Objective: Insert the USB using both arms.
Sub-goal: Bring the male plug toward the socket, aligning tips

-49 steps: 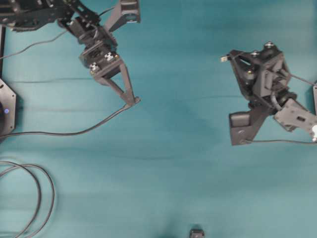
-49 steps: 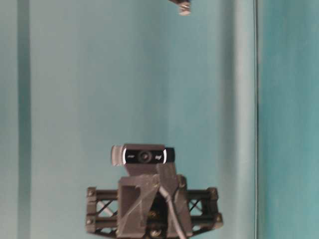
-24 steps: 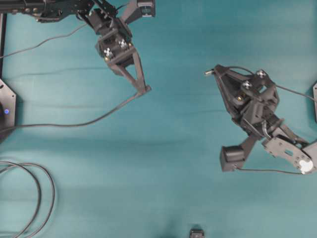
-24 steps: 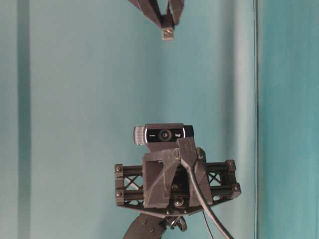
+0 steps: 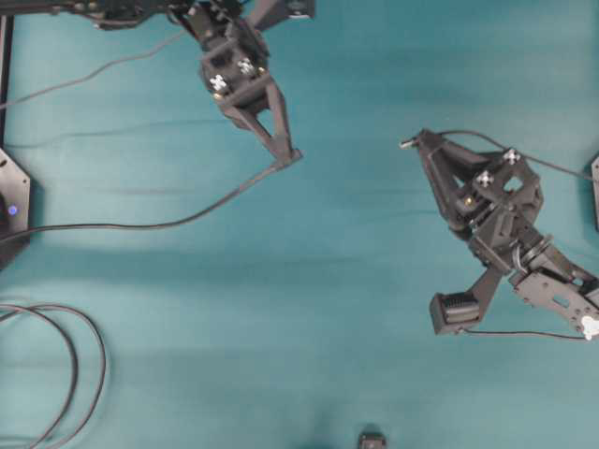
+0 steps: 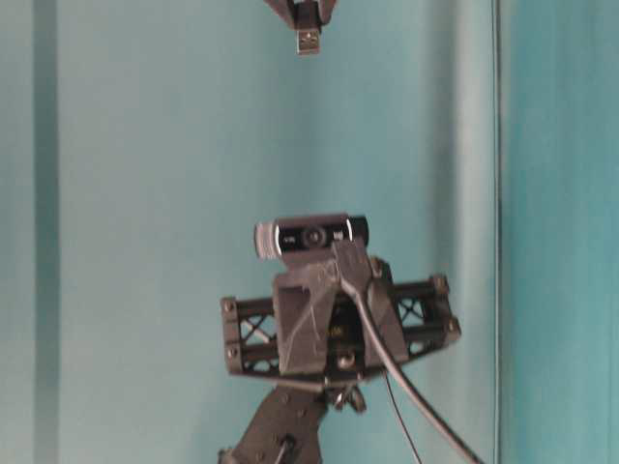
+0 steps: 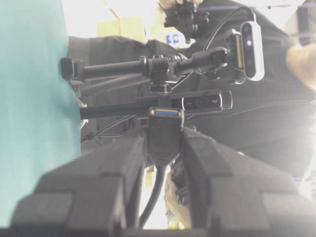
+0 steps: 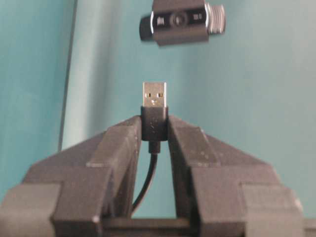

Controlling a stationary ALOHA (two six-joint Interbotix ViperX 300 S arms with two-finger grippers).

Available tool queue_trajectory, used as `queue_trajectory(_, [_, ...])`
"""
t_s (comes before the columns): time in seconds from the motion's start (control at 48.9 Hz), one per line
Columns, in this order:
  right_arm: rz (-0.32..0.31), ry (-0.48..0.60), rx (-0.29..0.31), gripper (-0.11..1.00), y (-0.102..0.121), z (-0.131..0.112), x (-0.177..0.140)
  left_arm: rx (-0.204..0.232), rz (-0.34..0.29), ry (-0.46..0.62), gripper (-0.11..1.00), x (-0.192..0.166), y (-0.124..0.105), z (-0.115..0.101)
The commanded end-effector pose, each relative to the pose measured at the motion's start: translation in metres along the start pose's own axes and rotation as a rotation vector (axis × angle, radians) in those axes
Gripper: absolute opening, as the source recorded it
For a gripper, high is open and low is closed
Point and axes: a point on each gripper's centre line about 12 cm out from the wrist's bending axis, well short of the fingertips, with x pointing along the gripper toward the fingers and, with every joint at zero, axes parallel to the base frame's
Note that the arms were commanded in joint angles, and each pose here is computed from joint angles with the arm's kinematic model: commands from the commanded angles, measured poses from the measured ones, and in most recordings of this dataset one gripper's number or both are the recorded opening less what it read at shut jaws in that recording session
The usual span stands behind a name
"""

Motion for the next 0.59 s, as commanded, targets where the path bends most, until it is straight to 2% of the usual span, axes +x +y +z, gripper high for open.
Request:
queue_trajectory(0.0, [-0.008, -0.039, 0.013, 0.2, -0.005, 0.006, -0.001, 0.025, -0.027, 0.016, 0.28, 0.007, -0.012, 0.009])
queue_trajectory(0.205, [-0.008, -0.101, -0.005, 0.2, -0.005, 0.011, 0.006, 0.025, -0.089, 0.035, 0.28, 0.021, -0.014, 0.017])
queue_trajectory(0.573, [-0.01, -0.157, -0.044, 0.2, -0.004, 0.019, 0.02, 0.023, -0.11, 0.01, 0.28, 0.032, -0.017, 0.019])
